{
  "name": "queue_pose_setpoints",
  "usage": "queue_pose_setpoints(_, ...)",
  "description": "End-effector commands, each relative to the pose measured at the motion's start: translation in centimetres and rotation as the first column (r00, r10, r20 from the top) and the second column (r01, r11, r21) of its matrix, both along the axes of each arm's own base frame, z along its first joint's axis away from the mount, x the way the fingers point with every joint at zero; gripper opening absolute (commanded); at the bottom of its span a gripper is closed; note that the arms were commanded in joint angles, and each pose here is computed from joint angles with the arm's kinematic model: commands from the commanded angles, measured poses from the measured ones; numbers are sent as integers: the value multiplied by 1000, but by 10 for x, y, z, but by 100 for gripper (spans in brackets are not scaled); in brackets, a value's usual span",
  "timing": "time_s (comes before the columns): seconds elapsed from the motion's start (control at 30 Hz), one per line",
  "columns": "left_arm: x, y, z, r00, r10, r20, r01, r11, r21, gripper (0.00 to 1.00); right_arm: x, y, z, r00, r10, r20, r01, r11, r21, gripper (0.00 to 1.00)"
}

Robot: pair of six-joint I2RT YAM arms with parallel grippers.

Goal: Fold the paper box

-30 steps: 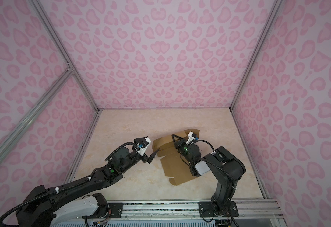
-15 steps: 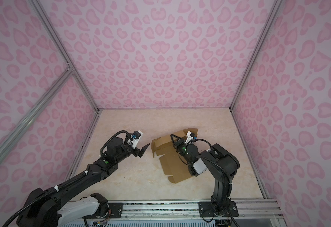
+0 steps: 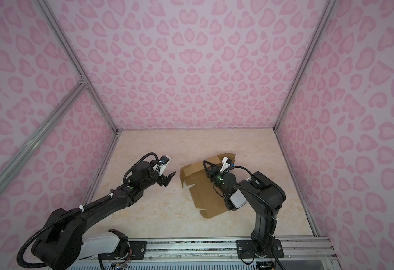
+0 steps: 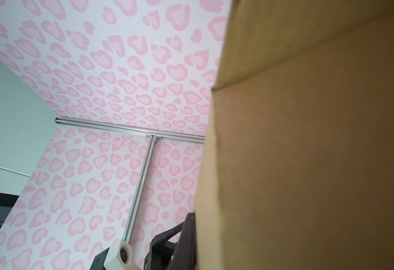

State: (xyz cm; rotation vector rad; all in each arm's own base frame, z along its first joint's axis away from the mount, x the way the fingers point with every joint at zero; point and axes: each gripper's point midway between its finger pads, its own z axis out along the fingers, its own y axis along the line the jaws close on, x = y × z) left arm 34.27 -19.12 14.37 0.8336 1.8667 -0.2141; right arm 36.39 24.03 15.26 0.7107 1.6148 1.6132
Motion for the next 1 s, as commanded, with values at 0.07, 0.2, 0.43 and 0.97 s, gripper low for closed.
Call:
queue_pose_setpoints(0.07, 9, -4, -1, 1000, 3, -5, -3, 1000, -14, 89, -5, 1, -23, 997, 17, -74, -25, 994, -109, 6)
queue_pose_setpoints(0.2, 10, -6, 0, 1000, -1, -6, 1, 1000, -17, 88, -6, 2, -21, 997, 20, -77, -29, 993, -115, 6)
queue_pose_setpoints(0.43, 18, -12, -4, 1000, -17, -23, 17, 1000, 6, 88, -7, 5, -17, 997, 29, -71, -36, 994, -107, 7)
queue_pose_setpoints(0.97, 9, -41, -12, 993, -113, -28, 114, 992, 51, 88, -11, 11, -21, 997, 29, -78, -40, 989, -146, 7)
